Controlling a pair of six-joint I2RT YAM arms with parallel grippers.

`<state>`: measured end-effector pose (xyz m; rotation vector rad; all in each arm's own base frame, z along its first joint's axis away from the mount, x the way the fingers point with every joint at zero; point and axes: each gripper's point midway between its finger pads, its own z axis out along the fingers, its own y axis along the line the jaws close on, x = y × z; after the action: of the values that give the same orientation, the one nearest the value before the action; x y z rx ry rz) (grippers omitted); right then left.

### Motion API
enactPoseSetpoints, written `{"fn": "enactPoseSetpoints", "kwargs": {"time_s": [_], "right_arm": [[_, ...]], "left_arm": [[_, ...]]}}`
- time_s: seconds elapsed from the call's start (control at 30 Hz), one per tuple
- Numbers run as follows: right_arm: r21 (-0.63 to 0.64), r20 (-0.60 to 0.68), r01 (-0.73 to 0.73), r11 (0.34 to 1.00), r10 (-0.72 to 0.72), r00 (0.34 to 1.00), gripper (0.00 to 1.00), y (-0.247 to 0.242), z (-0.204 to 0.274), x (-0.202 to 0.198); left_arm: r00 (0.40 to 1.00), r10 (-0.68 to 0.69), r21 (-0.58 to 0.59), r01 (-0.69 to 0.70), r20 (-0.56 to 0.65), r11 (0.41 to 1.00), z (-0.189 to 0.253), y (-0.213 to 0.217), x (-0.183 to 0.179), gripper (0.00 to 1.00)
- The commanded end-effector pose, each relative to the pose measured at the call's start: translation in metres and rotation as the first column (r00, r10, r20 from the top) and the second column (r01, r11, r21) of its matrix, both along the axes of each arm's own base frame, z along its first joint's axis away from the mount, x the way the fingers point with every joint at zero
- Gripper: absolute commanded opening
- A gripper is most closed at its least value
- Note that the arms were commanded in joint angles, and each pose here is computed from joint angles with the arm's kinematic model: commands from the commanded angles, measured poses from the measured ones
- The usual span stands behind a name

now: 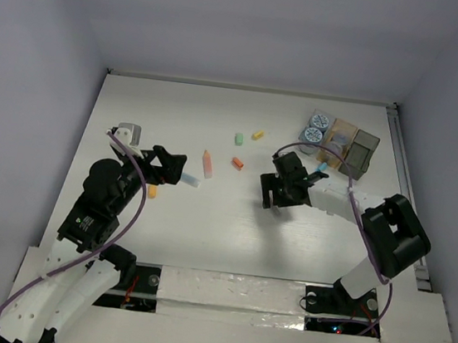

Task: Sort the stationery into containers
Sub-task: Pick up the pen from the center of the board.

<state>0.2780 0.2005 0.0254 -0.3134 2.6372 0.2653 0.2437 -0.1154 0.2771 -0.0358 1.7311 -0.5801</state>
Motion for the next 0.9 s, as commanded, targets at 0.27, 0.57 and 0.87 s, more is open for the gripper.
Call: {"fn": "enactPoseSetpoints", "kwargs": {"time_s": [0.27, 0.57, 0.87], "right_arm": [[-0.149, -0.045, -0.040, 0.988, 0.034, 0.998, 0.60, 0.003, -0.011, 0.005], [-0.163, -0.039, -0.044, 0.986, 0.038, 0.999, 0.16, 0.005, -0.011, 0.007], [0.321, 0.338, -0.112, 0.940, -0.003, 0.941, 0.11, 0.093, 0.141, 0.050]], "left_arm": [[0.998, -0.050, -0.016, 0.051, 0.040, 0.999, 0.010, -0.009, -0.002, 0.95], [0.996, -0.075, -0.016, 0.076, 0.039, 0.997, 0.009, -0.014, -0.002, 0.94], [0.969, -0.242, 0.004, 0.243, -0.047, 0.970, -0.016, -0.045, -0.001, 0.89]]}}
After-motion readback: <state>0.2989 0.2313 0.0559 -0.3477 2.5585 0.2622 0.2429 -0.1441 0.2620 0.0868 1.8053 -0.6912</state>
